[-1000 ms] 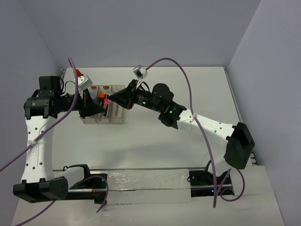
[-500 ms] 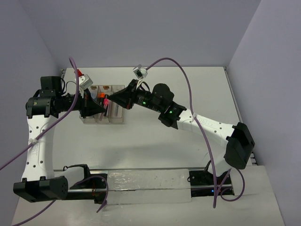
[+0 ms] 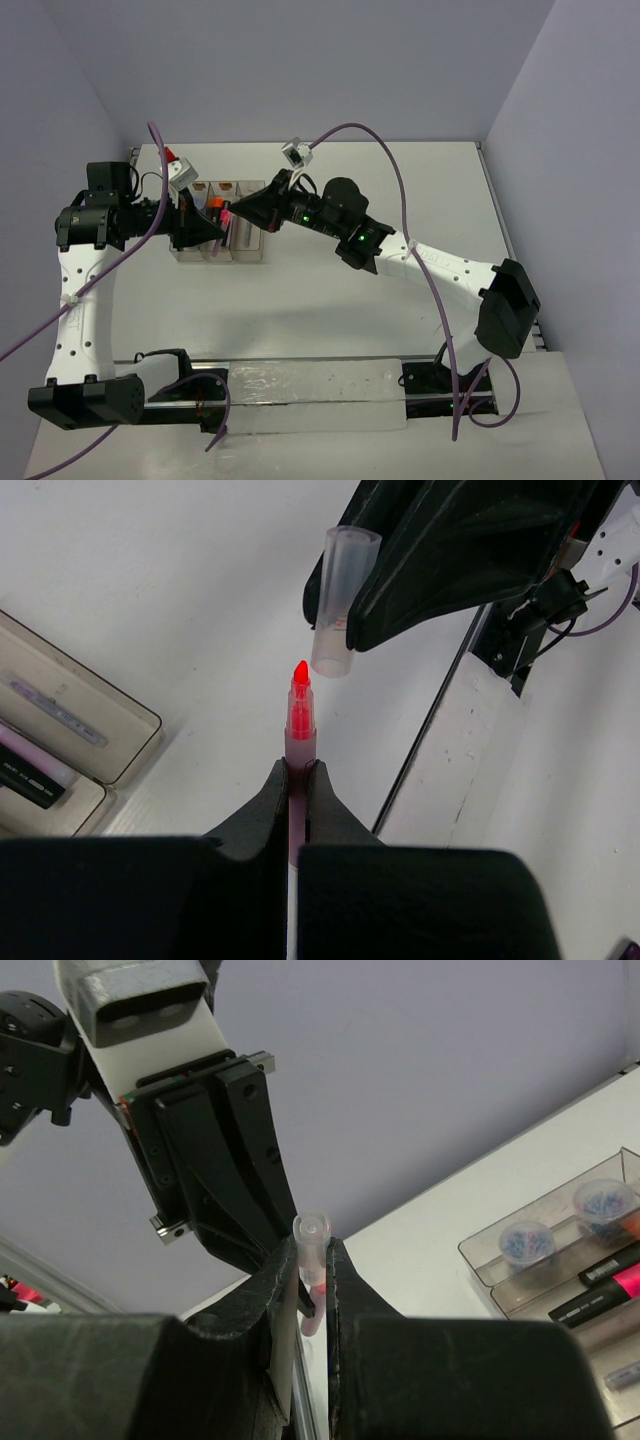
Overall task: Sort the stationery into containers
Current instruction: Close the pen cap on the pen.
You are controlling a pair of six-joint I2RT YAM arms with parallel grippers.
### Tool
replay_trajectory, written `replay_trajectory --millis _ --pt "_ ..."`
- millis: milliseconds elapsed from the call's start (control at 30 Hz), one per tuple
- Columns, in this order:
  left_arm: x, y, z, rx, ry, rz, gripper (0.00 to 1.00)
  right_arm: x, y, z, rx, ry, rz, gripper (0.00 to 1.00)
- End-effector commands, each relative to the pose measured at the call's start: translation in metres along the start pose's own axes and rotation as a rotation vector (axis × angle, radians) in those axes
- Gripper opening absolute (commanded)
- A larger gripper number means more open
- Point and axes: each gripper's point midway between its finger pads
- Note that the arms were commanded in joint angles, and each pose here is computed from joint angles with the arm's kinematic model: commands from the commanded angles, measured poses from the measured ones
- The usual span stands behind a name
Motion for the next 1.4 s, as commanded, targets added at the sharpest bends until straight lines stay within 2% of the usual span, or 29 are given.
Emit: replay_trajectory --millis 0,367,633,967,1367 --pt "0.000 -0.009 -0.002 0.039 0.011 -0.027 0.00 0.007 -0.015 0.014 -0.018 -0.047 -0.047 0.00" --pt "0.001 -0.009 -0.005 0.047 0.029 -0.030 0.00 0.011 -0.006 0.010 0.003 -0.046 -0.027 0.00" --pt "0.001 -0.009 -0.007 0.054 0.035 -0.031 0.00 0.014 -0.022 0.004 -0.005 -0.017 -0.077 0.00" --pt "0.000 -0.018 -0.006 0.070 0.032 -0.056 0.00 0.016 0.002 -0.005 0.049 -0.016 -0.019 0.00" --pt "0.002 -0.005 0.000 0.048 0.007 -0.025 0.00 0.001 -0.038 -0.004 -0.014 0.004 -0.086 0.00"
Point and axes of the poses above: each gripper's point midway between its finger pads, its own x axis out along the fingers, its own z axis along the line the jaws close on, y = z × x, and after that the axes turned 1 degree about x, right-handed
